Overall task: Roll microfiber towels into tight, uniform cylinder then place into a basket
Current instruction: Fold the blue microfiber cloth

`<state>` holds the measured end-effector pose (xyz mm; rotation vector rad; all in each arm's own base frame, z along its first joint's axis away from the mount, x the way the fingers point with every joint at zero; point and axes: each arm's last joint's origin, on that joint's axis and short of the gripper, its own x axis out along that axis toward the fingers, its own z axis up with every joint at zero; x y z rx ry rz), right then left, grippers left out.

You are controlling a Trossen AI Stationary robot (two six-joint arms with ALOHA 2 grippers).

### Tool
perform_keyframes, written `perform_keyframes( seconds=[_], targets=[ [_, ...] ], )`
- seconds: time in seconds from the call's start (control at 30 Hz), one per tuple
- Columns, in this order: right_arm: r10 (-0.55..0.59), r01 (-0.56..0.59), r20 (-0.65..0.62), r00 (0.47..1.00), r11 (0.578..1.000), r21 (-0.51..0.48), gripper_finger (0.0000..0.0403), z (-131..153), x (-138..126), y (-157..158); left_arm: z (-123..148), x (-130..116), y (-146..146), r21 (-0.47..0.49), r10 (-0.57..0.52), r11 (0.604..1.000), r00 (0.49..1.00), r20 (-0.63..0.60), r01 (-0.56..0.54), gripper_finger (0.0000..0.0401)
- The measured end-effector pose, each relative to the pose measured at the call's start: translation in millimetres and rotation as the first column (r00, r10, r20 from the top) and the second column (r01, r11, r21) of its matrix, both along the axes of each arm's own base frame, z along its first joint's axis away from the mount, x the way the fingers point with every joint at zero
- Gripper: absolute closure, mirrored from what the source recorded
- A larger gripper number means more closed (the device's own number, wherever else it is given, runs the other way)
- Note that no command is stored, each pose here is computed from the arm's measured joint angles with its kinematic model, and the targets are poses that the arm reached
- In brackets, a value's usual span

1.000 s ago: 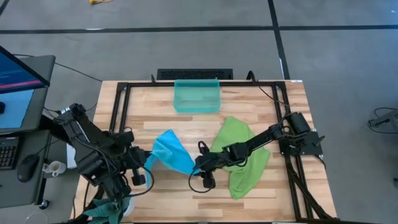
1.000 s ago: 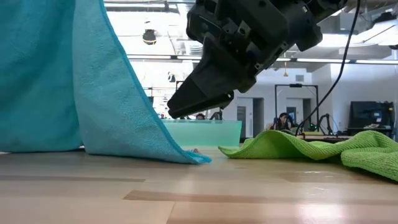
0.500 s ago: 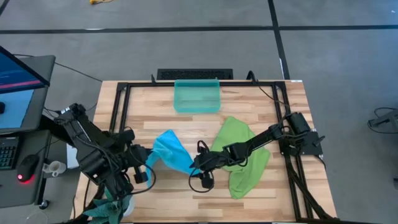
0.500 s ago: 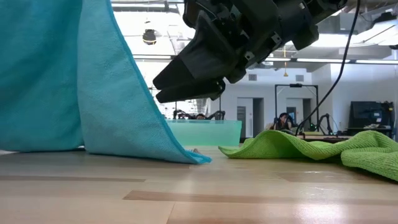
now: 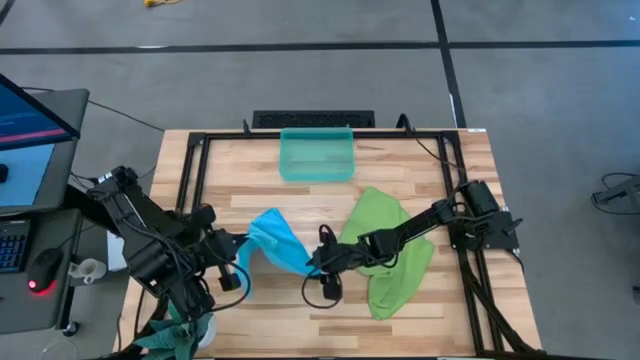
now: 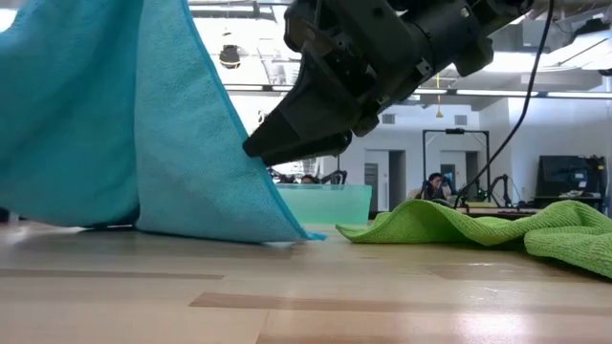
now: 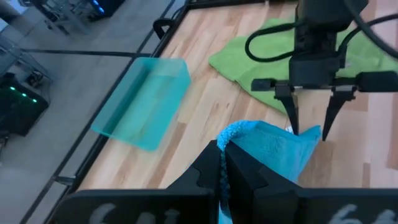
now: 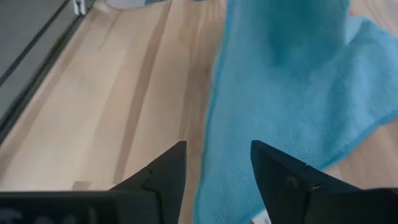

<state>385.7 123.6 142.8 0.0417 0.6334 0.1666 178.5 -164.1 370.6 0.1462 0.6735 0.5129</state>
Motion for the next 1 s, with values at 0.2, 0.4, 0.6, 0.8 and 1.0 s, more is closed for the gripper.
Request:
perform_keyframes(
  seconds=[0.2,0.4,0.6,0.8,1.0],
  targets=[
    [-0.001,0.001,-0.023,1.000,1.000,-0.007,0.0211,-8,-5,-2,2,1,0,0.033,0.007,0.999,0.999,0.053,-0.009,0.0401],
    [-0.001,0.000,-0.038,0.999,1.000,-0.011,0.0220,-12,-9,-2,2,1,0,0.032,0.021,0.999,0.997,0.080,-0.024,0.0401],
    [-0.015,0.015,-0.112,0.994,1.000,0.001,0.0237,-36,-9,-2,2,1,1,0.027,0.030,0.999,0.995,0.095,-0.033,0.0401],
    [-0.022,0.023,-0.122,0.992,1.000,0.010,0.0266,-49,-3,0,2,1,1,0.025,0.030,0.999,0.995,0.092,-0.032,0.0401],
    [-0.010,0.013,-0.142,0.990,1.000,0.014,0.0288,-40,-4,0,2,1,0,0.018,0.029,0.999,0.996,0.083,-0.030,0.0401]
  ],
)
